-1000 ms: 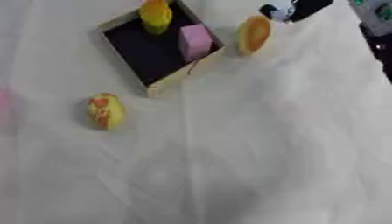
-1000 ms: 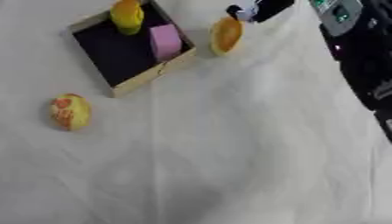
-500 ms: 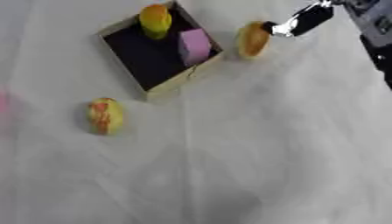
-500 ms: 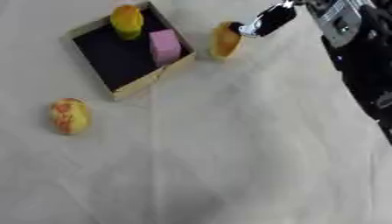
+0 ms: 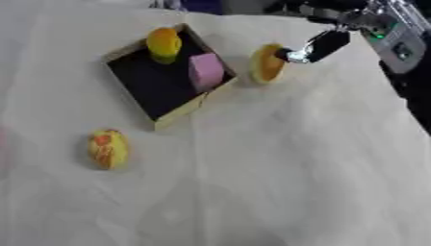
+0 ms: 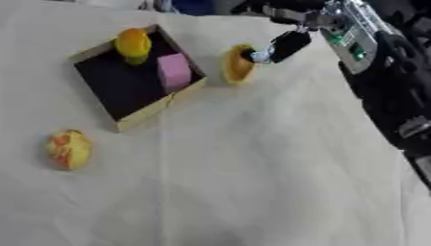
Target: Pick up objects on the table and place them in the box.
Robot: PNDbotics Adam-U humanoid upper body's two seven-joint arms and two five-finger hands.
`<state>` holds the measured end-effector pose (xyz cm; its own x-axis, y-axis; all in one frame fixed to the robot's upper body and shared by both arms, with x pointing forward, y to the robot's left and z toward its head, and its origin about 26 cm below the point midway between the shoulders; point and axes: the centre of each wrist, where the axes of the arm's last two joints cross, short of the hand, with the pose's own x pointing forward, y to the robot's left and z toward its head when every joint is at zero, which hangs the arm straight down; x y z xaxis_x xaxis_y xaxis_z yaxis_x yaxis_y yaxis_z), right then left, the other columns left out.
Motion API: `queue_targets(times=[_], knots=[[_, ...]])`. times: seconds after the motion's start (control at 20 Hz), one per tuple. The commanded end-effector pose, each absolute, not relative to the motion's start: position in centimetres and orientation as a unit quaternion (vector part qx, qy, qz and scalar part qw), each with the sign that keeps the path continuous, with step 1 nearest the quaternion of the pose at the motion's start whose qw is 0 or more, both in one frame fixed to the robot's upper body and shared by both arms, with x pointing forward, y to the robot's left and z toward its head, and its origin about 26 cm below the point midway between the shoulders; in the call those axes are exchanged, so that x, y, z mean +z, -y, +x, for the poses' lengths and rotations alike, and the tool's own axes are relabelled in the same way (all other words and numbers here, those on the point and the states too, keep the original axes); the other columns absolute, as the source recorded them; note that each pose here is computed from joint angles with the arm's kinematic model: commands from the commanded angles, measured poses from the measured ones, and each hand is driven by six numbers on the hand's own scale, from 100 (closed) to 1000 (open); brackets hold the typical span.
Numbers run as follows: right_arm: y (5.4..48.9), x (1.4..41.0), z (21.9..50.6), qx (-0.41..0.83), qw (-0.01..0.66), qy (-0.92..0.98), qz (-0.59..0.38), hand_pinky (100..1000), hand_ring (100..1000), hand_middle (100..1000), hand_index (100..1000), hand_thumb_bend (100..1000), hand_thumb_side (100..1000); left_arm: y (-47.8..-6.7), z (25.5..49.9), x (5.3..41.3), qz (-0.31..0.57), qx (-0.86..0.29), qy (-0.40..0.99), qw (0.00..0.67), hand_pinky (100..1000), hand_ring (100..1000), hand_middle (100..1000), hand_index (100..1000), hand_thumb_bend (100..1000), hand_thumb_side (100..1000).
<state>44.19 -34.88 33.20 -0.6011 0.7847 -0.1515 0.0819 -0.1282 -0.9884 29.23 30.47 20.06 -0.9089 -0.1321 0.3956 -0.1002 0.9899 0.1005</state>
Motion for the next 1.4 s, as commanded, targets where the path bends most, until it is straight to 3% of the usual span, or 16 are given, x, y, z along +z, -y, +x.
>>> queue_targets(times=[0.05,0.4,0.65,0.95,1.2,1.3,1.35,1.4], knots=[[35.4,34.2,44.0,0.661,0.261,0.594,-0.377,982,1000,937,1000,322,603,-30.4,29.1,20.9,0.060,-0.047,0.979,0.190,718,668,653,814,100,562],[35.5,33.3,44.4,0.673,0.264,0.576,-0.382,981,1000,934,999,332,628,-30.3,29.2,21.0,0.059,-0.048,0.979,0.188,719,667,651,813,100,561],[35.8,32.7,44.6,0.678,0.271,0.561,-0.390,974,1000,933,991,342,695,-30.2,29.2,21.0,0.057,-0.048,0.979,0.188,719,668,650,813,100,562],[36.5,31.9,44.9,0.673,0.281,0.549,-0.408,967,1000,922,987,319,693,-30.1,29.2,21.0,0.056,-0.048,0.979,0.188,720,670,649,812,100,561],[36.8,31.1,45.2,0.673,0.288,0.544,-0.412,945,1000,826,911,228,660,-30.1,29.2,21.0,0.055,-0.048,0.979,0.188,721,671,647,812,100,561],[36.7,31.0,45.3,0.670,0.287,0.549,-0.411,912,953,705,810,147,627,-30.1,29.2,21.0,0.054,-0.049,0.979,0.188,721,671,647,811,100,561],[36.6,31.0,45.3,0.667,0.285,0.553,-0.410,888,867,596,725,100,588,-30.1,29.2,21.0,0.054,-0.049,0.979,0.188,721,671,646,810,100,561],[36.5,31.0,45.3,0.664,0.283,0.558,-0.409,876,826,549,684,100,559,-30.0,29.2,21.0,0.054,-0.049,0.979,0.189,721,672,646,810,100,561]])
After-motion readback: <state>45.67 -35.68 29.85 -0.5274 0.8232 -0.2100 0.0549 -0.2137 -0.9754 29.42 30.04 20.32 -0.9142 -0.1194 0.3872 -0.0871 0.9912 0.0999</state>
